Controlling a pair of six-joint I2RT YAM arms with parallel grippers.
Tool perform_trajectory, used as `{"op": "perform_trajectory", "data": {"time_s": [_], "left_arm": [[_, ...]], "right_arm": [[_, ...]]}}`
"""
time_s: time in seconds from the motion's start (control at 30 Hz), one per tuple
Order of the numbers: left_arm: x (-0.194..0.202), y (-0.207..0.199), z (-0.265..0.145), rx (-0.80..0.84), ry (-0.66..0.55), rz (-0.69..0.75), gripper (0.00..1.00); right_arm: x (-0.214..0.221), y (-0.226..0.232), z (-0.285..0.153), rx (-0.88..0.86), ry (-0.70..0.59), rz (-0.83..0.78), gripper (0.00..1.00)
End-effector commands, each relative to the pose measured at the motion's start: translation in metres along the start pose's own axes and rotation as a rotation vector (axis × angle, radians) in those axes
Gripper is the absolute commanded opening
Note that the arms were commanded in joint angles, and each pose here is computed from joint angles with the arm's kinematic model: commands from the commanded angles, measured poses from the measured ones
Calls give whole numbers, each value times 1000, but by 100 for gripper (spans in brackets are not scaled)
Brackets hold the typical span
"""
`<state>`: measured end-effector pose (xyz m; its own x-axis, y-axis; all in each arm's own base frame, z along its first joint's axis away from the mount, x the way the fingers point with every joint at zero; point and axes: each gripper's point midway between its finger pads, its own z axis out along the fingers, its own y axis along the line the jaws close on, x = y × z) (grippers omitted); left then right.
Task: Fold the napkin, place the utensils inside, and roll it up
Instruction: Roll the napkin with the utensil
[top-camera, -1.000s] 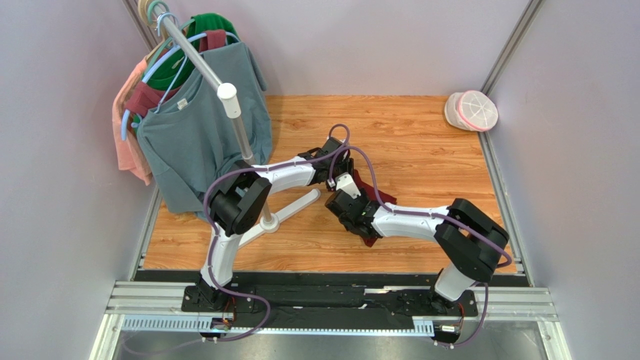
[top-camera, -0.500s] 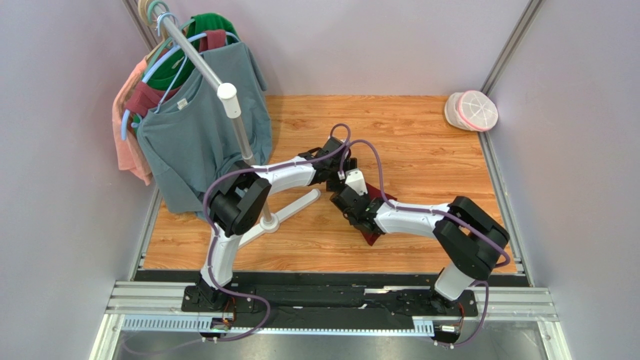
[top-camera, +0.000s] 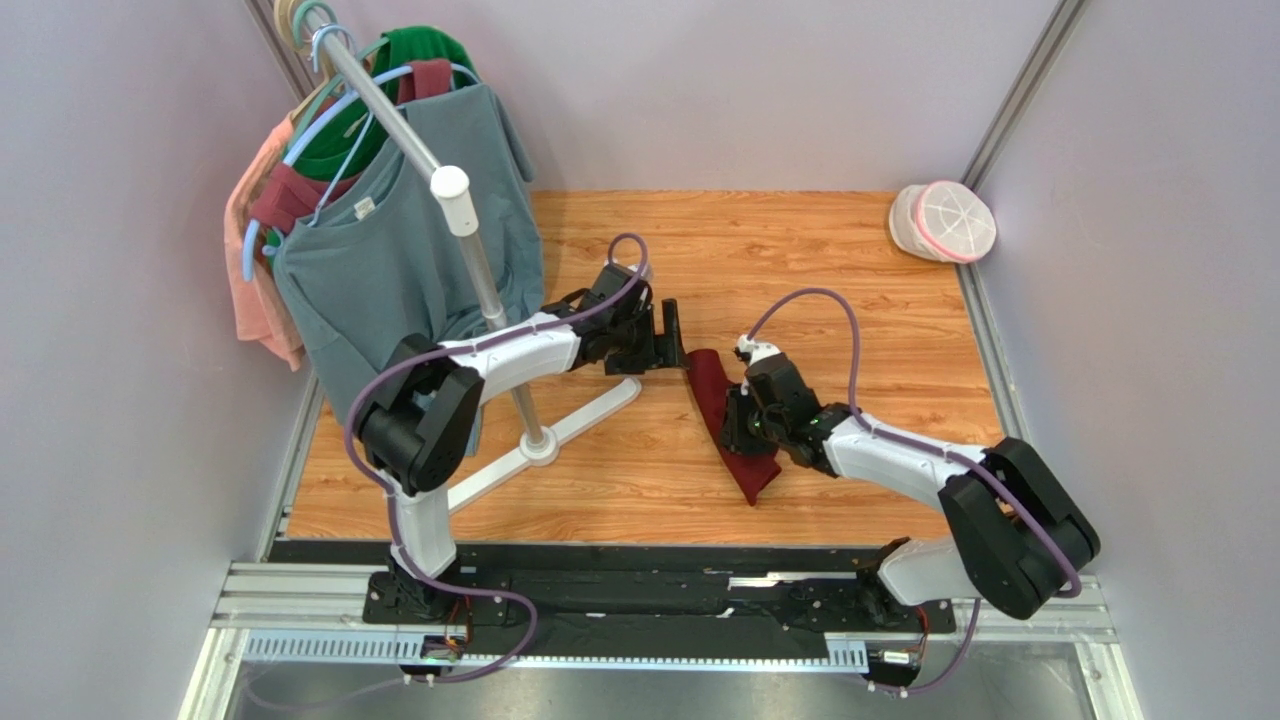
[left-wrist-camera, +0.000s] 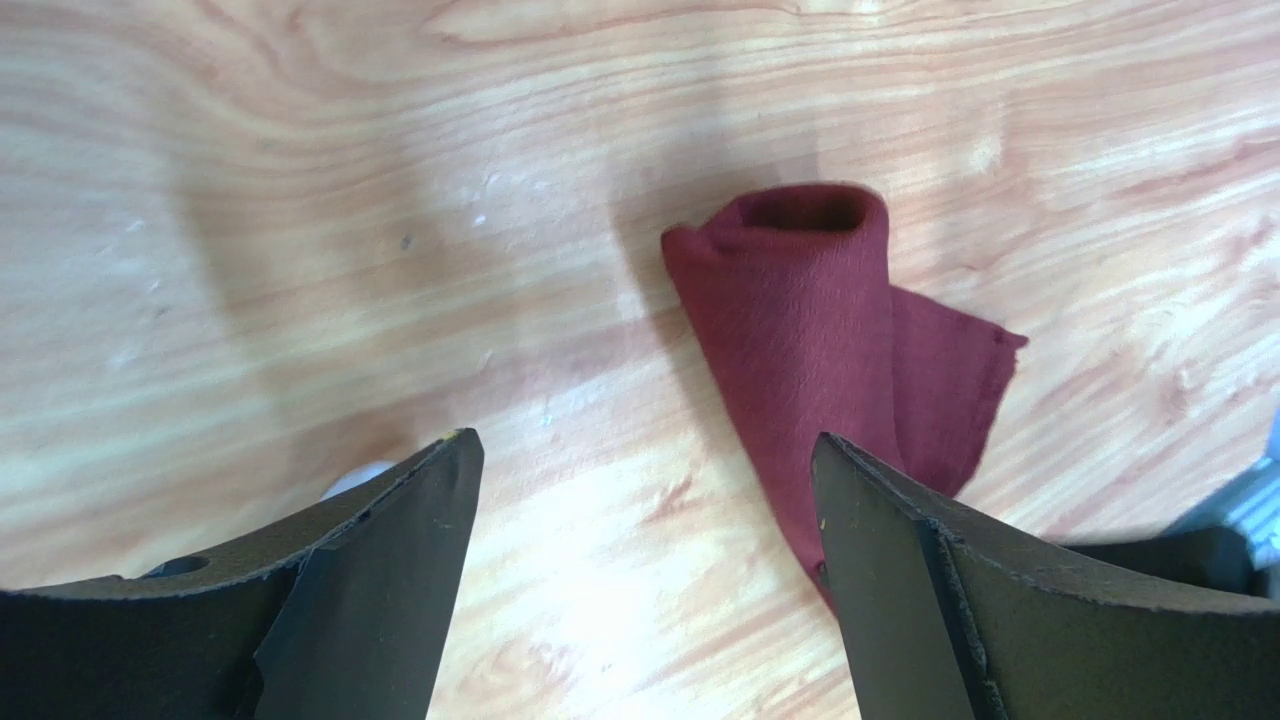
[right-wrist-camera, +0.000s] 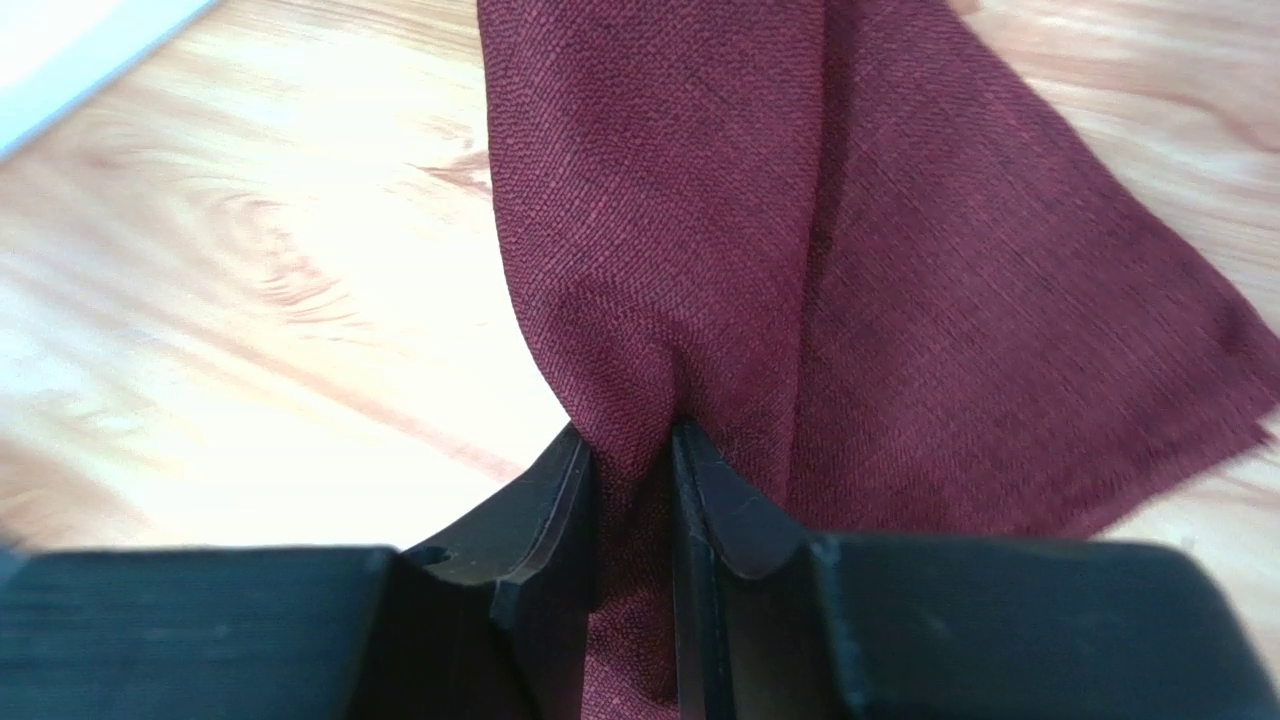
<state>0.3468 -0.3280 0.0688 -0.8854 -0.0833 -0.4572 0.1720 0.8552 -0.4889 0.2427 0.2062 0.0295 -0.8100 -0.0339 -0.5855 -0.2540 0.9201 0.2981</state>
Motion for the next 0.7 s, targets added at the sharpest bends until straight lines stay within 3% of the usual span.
{"op": "perform_trajectory", "data": {"time_s": [0.0,0.37,0.67], "left_arm": [[-16,-20,-26,90,-87,33,89],[-5,-31,-21,209,-84,44,89],[4,-24,-1,190,-44,49,88]], "right_arm": [[13,24,-7,-245,99,76,23],[1,36,-14,-509,110,165,22],[1,26,-7,-574,130,252,21]]}}
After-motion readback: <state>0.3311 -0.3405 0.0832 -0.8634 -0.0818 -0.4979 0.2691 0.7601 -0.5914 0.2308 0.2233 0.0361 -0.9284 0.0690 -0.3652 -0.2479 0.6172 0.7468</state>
